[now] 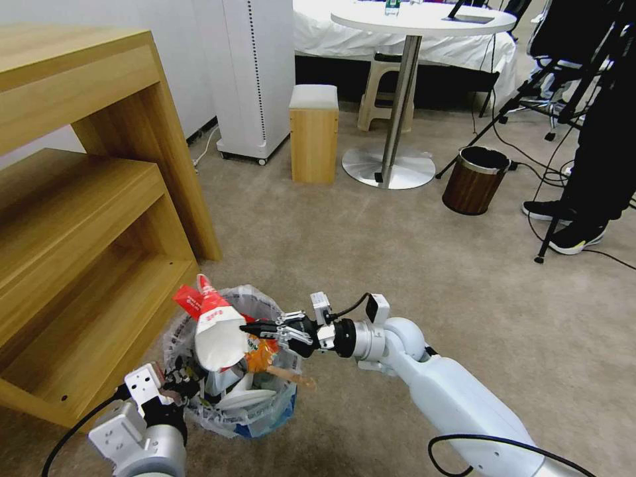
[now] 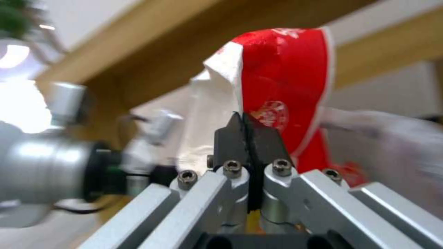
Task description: Pick up the trash bin and place the garbage on the floor into it.
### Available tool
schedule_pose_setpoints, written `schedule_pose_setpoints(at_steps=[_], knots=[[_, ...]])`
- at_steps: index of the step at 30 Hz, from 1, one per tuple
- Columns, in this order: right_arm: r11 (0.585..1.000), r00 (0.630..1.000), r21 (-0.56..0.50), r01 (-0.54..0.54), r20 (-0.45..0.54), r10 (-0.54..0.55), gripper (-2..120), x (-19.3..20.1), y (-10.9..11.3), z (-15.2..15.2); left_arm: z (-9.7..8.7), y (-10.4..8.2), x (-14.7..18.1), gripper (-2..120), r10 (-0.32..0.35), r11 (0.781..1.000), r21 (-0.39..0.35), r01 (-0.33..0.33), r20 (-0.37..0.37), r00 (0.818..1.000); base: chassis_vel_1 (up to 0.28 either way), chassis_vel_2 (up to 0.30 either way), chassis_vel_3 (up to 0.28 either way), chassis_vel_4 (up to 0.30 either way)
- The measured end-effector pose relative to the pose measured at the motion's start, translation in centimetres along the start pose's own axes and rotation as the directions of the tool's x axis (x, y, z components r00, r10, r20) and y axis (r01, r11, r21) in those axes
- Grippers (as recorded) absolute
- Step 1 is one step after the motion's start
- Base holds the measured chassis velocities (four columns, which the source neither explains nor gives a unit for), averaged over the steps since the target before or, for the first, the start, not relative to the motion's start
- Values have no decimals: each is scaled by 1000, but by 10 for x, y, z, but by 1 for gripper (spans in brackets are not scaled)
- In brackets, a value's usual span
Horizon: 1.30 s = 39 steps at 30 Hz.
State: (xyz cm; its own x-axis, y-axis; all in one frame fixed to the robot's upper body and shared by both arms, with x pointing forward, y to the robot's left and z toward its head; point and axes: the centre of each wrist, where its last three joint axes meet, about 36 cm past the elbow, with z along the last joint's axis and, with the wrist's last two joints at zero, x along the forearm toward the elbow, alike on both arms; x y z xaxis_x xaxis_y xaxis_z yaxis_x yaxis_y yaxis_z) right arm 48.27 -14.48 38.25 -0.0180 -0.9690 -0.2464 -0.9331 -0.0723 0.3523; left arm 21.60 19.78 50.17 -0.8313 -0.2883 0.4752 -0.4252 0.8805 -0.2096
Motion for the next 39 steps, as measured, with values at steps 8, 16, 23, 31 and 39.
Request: schedule_pose_setpoints(at_steps=[8,16,23,31,39], knots=[[997,993,58,-60,-102,65,18,5,12,-5,2,2,1,1,-15,1000,-11,14,-4,1000,0,0,0,0],[971,975,224,-78,-185,120,48,54,30,-44,-2,9,-1,1,-28,999,-21,28,4,1000,0,0,0,0],[917,966,306,-257,83,244,76,89,67,-94,-13,15,-9,1,-28,999,-28,28,15,1000,0,0,0,0],[618,650,248,-747,469,598,99,99,97,-110,-5,20,-28,1,-39,998,-59,35,-66,997,0,0,0,0],[441,441,152,-884,584,682,100,114,118,-118,12,21,-58,1,-67,996,-68,58,-132,989,0,0,0,0]])
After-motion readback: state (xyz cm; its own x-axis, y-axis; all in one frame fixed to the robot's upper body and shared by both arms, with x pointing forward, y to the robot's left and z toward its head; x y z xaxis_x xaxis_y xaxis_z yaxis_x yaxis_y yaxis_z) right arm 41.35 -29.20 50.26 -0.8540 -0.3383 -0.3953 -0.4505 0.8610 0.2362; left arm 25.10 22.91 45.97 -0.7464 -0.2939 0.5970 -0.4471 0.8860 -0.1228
